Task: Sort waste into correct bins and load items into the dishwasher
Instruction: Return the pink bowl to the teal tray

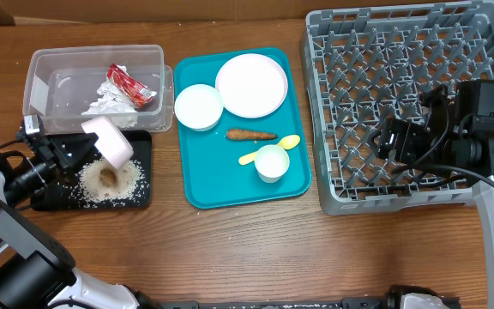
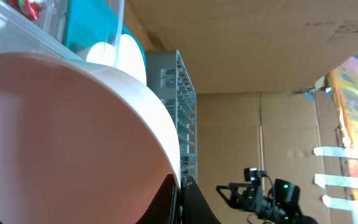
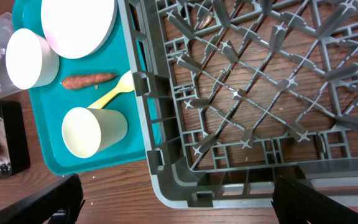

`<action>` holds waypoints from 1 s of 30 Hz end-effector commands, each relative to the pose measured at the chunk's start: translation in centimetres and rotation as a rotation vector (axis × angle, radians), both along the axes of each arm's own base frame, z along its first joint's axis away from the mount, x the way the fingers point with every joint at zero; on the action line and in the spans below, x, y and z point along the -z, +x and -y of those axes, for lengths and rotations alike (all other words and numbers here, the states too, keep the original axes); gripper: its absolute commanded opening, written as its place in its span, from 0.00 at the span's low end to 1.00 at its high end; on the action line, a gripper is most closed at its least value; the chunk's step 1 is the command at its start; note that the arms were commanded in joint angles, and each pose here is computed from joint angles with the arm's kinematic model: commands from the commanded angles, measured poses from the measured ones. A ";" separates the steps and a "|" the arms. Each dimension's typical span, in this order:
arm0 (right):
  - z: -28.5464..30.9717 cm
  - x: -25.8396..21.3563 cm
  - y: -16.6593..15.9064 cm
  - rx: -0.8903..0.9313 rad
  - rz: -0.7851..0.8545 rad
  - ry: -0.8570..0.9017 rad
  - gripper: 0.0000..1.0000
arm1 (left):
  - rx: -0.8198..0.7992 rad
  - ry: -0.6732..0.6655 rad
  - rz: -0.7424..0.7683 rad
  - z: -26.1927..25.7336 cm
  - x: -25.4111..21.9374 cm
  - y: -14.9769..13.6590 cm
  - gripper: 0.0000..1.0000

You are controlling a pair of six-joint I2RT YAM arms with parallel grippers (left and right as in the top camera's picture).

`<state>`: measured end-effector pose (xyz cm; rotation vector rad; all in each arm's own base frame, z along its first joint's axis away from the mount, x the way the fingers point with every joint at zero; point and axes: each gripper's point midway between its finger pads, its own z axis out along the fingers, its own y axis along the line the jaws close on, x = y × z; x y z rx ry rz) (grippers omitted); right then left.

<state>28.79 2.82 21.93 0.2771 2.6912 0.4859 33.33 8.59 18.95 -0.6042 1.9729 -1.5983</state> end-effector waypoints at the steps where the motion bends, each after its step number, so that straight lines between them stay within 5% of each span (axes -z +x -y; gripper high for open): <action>1: 0.0 -0.9 0.4 -0.004 0.028 -0.009 1.00 | -0.014 -0.014 0.022 -0.4 -0.1 0.3 0.04; 6: 0.0 -0.9 0.4 -0.004 0.030 -0.009 1.00 | -0.003 -0.036 0.091 0.0 -2.4 1.3 0.04; 11: 0.0 -0.9 0.5 -0.004 0.032 -0.009 1.00 | 0.198 0.149 0.090 4.5 -5.3 3.0 0.04; 15: 0.0 -0.9 0.4 -0.003 0.031 -0.009 1.00 | 0.402 0.376 0.075 10.1 -6.6 4.0 0.04; 23: 0.0 -0.9 0.4 -0.004 0.028 -0.009 1.00 | 0.539 1.211 -0.386 17.4 1.9 2.7 0.04; 30: 0.0 -0.9 0.4 -0.003 0.032 -0.010 1.00 | 0.610 1.310 -0.414 22.8 7.0 1.0 0.04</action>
